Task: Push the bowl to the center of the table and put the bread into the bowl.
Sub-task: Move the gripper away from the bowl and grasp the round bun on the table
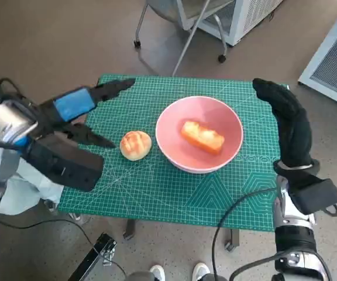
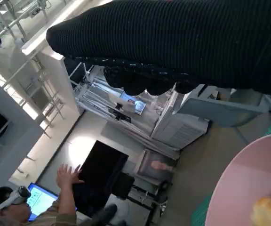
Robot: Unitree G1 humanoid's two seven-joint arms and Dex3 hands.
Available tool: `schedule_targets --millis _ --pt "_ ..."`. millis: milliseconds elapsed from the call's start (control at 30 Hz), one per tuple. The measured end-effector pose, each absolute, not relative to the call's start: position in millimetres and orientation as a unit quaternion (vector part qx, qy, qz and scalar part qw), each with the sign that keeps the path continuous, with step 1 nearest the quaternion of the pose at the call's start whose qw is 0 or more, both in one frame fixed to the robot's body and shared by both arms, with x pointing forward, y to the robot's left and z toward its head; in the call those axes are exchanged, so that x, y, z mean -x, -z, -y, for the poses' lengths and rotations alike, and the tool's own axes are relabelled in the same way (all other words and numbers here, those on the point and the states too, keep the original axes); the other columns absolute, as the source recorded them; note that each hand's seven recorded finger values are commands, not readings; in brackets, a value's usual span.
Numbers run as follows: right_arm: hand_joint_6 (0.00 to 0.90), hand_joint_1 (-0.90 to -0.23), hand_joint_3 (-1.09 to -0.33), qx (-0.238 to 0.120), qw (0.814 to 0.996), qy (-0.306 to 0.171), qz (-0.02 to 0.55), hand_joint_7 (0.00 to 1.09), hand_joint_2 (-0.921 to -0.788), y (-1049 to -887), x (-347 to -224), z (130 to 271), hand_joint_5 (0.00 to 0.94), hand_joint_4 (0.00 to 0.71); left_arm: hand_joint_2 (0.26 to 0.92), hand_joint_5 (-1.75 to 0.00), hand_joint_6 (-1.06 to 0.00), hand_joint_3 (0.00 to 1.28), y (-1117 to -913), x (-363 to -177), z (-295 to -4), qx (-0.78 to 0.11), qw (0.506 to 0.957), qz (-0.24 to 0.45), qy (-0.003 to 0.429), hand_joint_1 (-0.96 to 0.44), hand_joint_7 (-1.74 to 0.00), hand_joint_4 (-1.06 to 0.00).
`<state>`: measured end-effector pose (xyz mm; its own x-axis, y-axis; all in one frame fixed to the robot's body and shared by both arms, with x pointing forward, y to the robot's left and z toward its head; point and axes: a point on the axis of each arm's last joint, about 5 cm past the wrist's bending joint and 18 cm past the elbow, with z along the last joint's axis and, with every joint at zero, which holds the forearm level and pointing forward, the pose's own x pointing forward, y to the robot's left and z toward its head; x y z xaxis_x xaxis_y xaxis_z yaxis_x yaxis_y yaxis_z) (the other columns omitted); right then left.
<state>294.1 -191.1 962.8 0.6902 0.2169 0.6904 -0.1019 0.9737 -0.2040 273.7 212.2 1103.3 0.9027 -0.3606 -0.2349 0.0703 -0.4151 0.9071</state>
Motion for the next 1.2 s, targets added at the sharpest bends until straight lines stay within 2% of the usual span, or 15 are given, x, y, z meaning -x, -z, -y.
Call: schedule_targets --millis 433,833,1200 --pt "-0.001 -0.561 -0.76 0.082 0.916 -0.095 0.38 0.85 -0.921 -964.2 -295.7 188.5 0.119 0.263 0.715 0.0 -0.1 0.0 -1087 -279.4 -212 -0.822 0.528 0.046 0.209 -0.13 -0.02 0.0" --pt "-0.001 -0.566 -0.761 0.082 0.916 -0.096 0.381 0.86 -0.921 -966.8 -295.9 188.3 0.121 0.26 0.723 0.0 -0.19 0.01 -1058 -298.6 -208 -0.808 0.535 -0.013 0.246 -0.16 -0.06 0.0" --pt "-0.001 -0.562 -0.753 0.086 0.916 -0.094 0.38 0.85 -0.921 -967.4 -295.4 191.8 0.122 0.26 0.728 -0.01 -0.25 0.01 -1038 -316.6 -202 -0.814 0.52 -0.041 0.256 -0.15 -0.08 -0.04"
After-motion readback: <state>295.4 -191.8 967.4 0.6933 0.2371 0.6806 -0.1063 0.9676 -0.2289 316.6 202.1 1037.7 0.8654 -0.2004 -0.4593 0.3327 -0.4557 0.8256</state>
